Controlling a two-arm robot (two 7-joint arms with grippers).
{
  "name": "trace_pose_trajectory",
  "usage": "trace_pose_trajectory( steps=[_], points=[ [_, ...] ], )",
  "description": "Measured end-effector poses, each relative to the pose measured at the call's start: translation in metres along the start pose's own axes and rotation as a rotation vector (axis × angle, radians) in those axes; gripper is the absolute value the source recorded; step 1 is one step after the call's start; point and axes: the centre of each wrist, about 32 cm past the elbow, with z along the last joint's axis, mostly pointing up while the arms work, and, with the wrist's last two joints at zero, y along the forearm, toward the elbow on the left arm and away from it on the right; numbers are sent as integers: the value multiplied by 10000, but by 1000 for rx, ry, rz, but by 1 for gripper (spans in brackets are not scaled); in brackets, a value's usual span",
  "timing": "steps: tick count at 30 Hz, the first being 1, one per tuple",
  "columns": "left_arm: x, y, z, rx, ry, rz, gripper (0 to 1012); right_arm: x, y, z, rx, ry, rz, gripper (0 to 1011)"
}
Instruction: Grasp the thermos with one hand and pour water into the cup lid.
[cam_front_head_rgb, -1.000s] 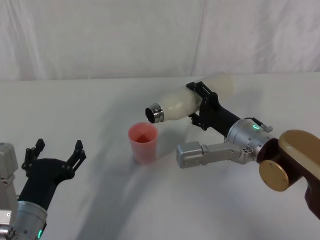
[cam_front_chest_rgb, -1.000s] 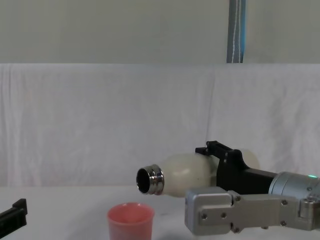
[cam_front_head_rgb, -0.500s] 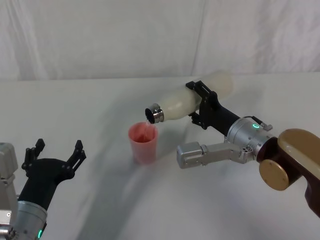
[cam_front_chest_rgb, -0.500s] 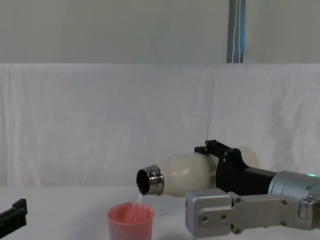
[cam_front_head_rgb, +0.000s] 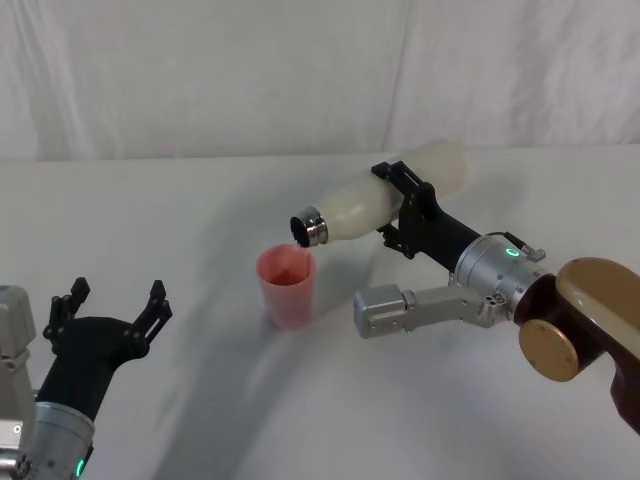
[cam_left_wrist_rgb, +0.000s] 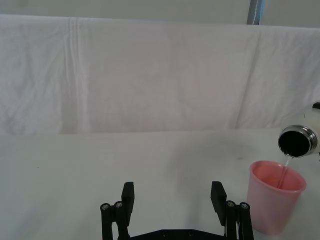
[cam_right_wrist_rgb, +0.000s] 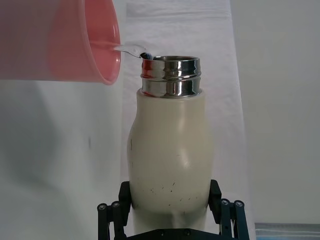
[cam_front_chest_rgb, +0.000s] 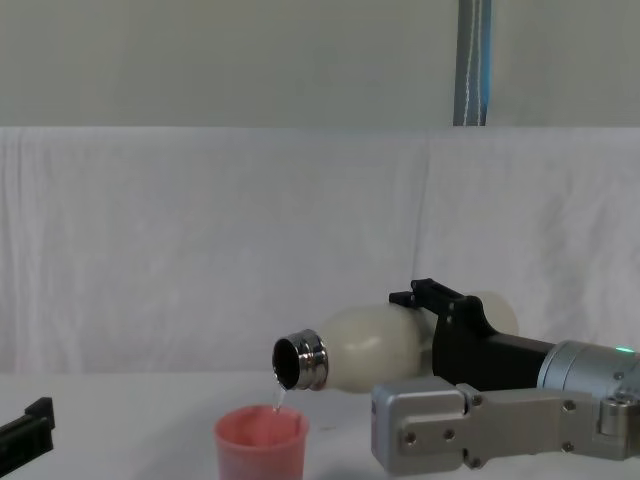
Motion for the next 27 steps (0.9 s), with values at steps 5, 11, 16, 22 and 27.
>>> trace_pose_trajectory(
  steps=[5, 11, 16, 22, 27],
  points=[
    [0, 0, 0, 0, 0, 0, 1001, 5, 0, 11, 3, -4, -2, 948],
    [0, 0, 0, 0, 0, 0, 1001, 6, -4, 14, 4, -5, -2, 948],
    [0, 0, 0, 0, 0, 0, 1001, 3, -14, 15, 4, -6, -2, 948],
    [0, 0, 0, 0, 0, 0, 1001, 5, -19, 15, 3, -5, 0, 948],
    [0, 0, 0, 0, 0, 0, 1001, 7, -20, 15, 3, -3, 1, 948]
  ],
)
